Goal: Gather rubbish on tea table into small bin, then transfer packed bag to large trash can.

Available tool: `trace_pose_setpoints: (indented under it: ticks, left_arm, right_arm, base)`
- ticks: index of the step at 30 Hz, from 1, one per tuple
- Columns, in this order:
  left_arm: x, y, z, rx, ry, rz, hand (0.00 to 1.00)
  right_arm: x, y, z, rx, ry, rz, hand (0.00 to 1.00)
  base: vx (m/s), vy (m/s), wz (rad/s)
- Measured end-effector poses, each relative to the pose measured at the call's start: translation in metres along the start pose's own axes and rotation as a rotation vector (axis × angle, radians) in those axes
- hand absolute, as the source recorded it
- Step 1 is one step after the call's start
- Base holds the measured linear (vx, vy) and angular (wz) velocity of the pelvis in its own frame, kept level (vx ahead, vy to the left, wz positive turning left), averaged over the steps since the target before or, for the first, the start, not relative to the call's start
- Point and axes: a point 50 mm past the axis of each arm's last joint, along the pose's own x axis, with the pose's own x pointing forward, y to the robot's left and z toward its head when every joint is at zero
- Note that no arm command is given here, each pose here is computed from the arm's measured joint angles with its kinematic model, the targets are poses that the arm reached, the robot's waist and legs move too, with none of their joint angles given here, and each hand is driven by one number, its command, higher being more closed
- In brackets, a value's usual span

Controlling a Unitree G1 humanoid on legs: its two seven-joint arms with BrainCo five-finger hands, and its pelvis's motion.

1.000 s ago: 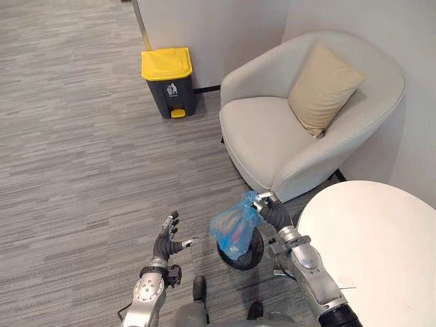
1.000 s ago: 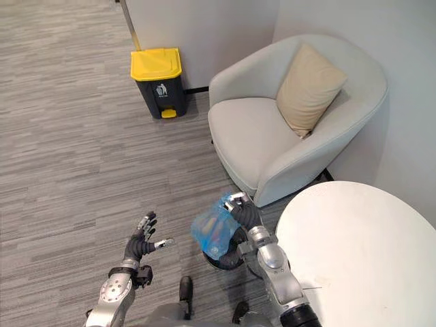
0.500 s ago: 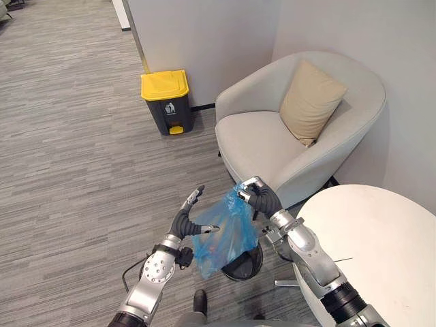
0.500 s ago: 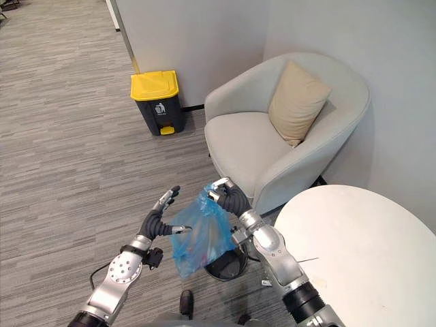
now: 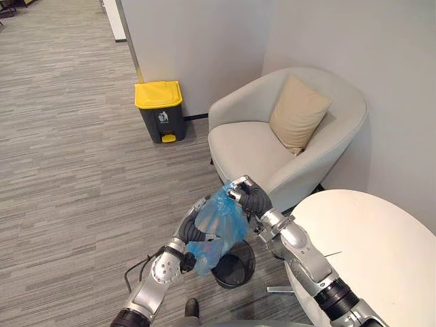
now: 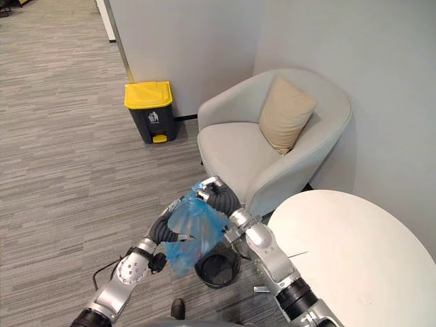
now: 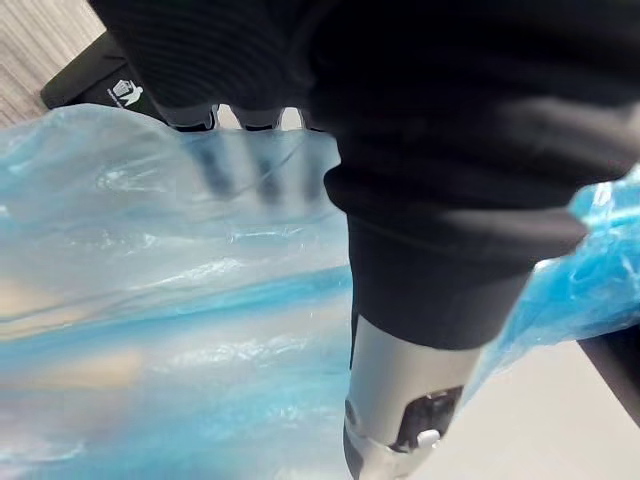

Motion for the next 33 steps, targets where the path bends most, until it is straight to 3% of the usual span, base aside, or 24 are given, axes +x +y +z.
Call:
trace_pose_setpoints:
  ticks: [23, 24, 33]
  left_arm:
    - [0.019, -0.028, -0.004, 0.031, 0.074, 0.023, 0.0]
    - [0.022, -0.029, -0.001, 0.032, 0.065, 0.037, 1.0]
    - [0.039, -0.028, 0.014, 0.051, 0.016, 0.066, 1.0]
  right_arm:
    - [0.025, 0.065, 0.018, 0.156, -0.085, 0.257, 1.0]
    - [0.027, 0.07, 0.018, 0.161, -0.077, 0.283, 1.0]
    - [0.037, 0.08, 0.025, 0.178, -0.089, 0.316, 1.0]
  base:
    - [0.0, -0.002, -0.01]
    - [0.0, 0.0, 0.0]
    - [0.0, -0.002, 0.03]
